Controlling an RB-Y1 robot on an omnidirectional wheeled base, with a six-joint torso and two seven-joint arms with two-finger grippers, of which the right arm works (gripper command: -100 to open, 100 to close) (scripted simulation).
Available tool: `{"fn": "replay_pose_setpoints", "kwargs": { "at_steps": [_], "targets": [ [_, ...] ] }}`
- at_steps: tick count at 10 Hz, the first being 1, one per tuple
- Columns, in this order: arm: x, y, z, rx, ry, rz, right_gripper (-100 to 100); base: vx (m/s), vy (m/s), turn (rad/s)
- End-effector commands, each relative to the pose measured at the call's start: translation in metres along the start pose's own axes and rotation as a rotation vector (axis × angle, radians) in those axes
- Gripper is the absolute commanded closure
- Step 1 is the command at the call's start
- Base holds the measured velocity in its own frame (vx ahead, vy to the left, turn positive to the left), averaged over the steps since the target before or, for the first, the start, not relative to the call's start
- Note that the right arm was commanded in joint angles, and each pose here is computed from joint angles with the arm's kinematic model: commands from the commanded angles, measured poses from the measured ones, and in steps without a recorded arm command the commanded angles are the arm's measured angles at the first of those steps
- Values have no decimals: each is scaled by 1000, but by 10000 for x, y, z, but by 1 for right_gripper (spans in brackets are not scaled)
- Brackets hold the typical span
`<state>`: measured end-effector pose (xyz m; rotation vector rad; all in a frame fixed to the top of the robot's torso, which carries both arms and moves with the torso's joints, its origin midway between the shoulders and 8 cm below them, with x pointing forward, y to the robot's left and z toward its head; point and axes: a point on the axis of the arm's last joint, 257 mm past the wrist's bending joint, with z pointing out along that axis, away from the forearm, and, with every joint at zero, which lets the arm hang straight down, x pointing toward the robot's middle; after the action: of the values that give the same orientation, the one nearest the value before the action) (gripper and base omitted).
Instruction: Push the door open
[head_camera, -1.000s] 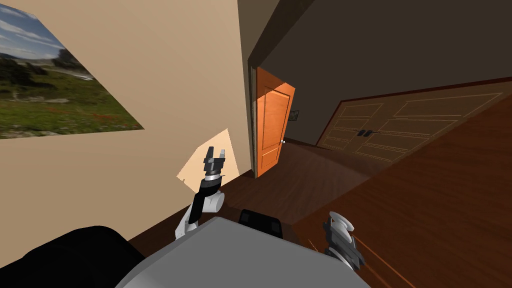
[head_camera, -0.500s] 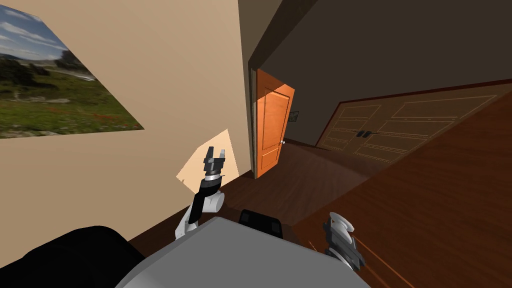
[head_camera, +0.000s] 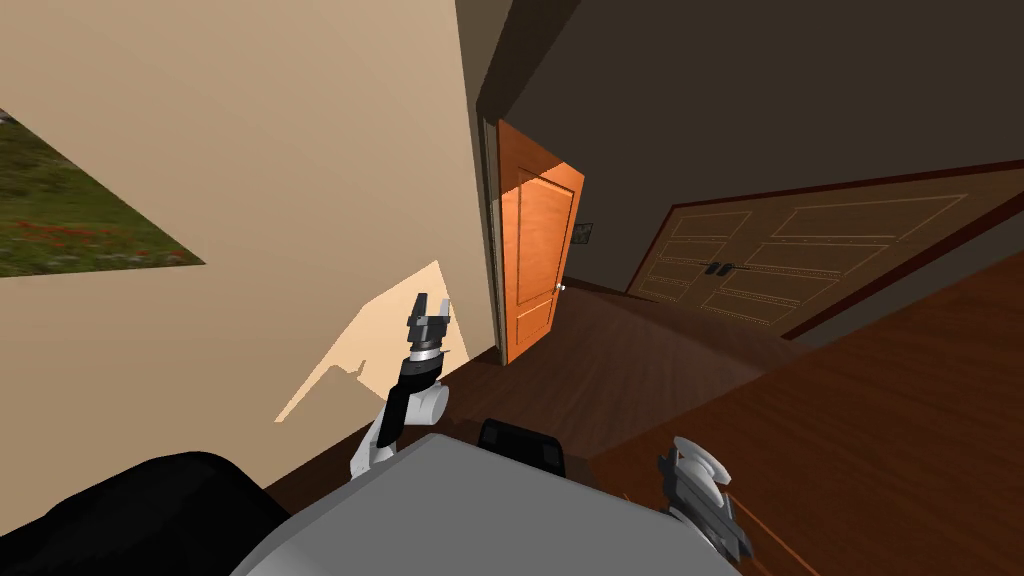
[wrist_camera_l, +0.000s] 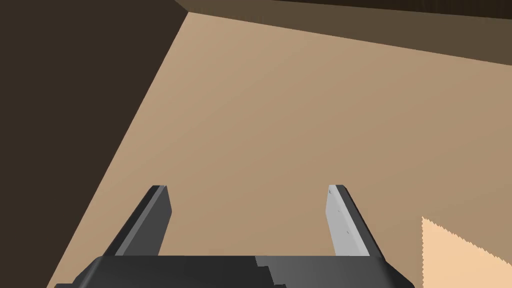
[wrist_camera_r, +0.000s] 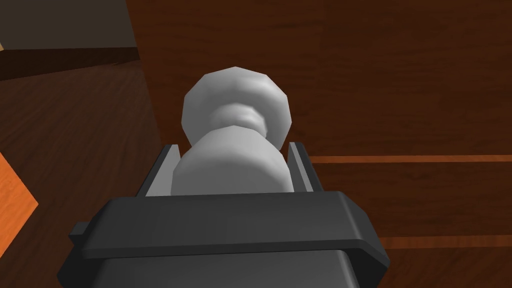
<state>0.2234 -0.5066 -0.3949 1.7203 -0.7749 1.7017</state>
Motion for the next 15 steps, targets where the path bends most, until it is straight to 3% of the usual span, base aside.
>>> {"fn": "replay_pose_setpoints", "kwargs": {
  "at_steps": [1, 9, 15],
  "targets": [
    [46, 115, 54, -30, 13, 1, 100, 195, -127, -46],
    [33, 644, 69, -173, 9, 5, 100, 168, -106, -46],
    [23, 1060, 30, -287, 6, 9, 100, 202, -104, -63]
  ]
}}
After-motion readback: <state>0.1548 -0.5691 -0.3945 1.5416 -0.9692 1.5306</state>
